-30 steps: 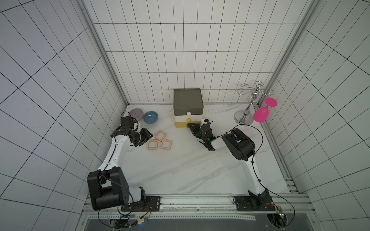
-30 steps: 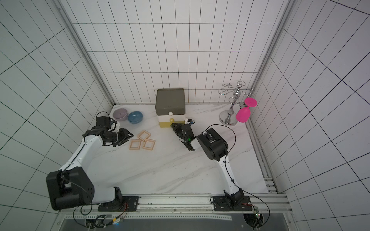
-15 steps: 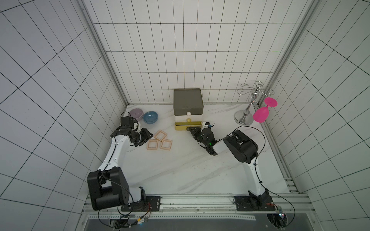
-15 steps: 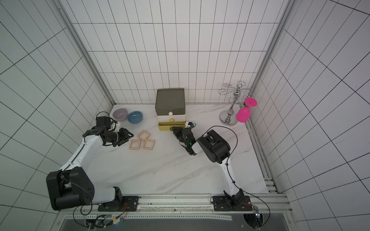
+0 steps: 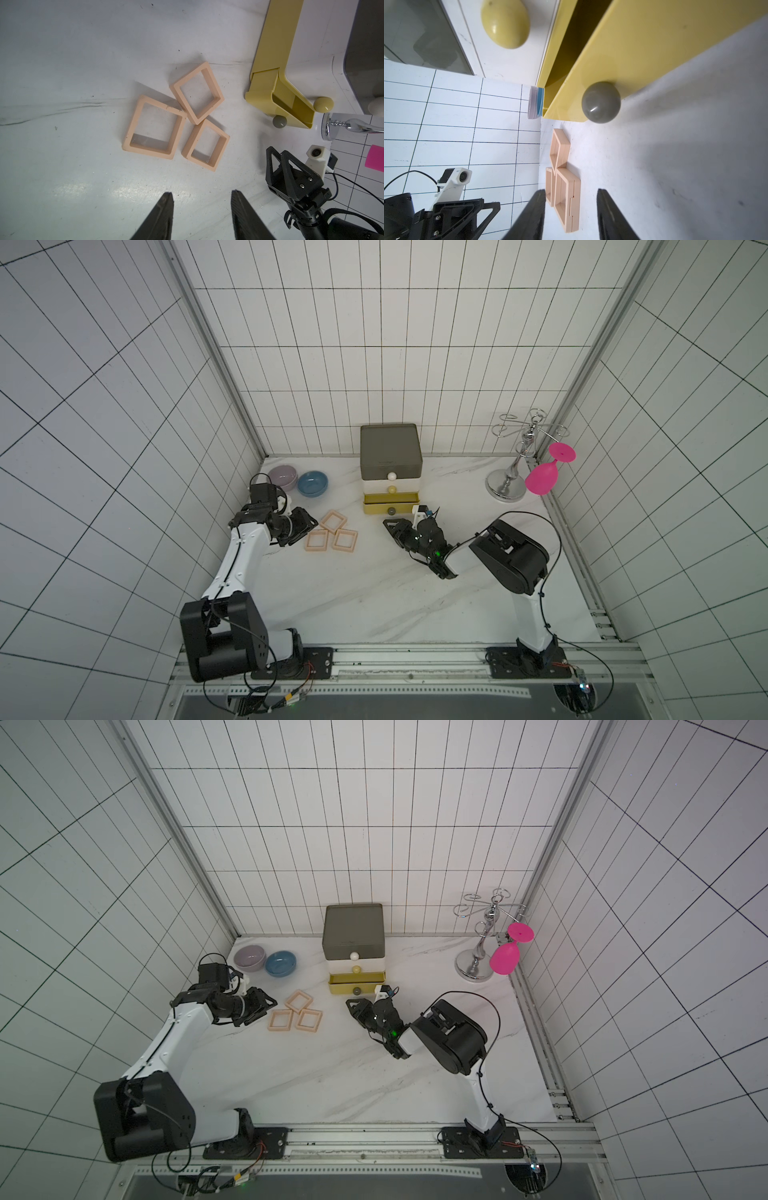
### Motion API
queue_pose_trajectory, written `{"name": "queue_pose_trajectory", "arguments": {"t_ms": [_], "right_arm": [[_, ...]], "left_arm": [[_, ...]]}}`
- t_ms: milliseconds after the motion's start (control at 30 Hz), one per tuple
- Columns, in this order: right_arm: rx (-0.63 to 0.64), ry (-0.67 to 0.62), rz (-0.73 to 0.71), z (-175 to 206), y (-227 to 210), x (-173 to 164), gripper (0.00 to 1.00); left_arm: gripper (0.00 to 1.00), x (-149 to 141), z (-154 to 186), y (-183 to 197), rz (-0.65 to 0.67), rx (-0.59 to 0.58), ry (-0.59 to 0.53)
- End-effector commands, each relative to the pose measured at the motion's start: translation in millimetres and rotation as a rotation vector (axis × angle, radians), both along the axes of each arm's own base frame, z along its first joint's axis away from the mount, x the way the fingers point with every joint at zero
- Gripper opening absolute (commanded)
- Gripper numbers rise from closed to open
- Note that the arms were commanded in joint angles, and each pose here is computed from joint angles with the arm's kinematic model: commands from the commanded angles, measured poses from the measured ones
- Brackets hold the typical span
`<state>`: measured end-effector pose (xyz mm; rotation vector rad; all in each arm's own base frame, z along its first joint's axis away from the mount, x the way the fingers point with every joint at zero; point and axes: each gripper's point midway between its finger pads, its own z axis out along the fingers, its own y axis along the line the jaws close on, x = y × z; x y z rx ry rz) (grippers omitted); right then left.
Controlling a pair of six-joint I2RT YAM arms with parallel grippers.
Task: Place the brooch boxes into the drawer by color
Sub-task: Open the drawer in the storage box.
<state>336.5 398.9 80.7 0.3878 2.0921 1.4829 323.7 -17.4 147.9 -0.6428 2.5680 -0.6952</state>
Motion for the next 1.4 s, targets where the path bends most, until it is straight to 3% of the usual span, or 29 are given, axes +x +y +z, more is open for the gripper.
{"name": "queue_pose_trajectory", "arguments": {"t_ms": [0, 200, 600, 1367], "right_arm": [[-0.059, -0.025, -0.024, 8, -10, 3, 0.50], [0.002, -0.028, -0.064, 12, -9, 18, 0.53], [-0.049, -0.013, -0.112, -7, -9, 39, 0.56], [-0.041, -0.002, -0.083, -18, 2, 65, 0.51]], "left_arm": [[0.49, -1, 5, 0, -0.004, -0.001, -0.024], [0.49, -2, 6, -1, -0.005, -0.004, -0.027], [0.49, -2, 2, -1, -0.011, -0.004, -0.019], [0.49, 3, -1, -1, -0.013, -0.011, -0.012]]}}
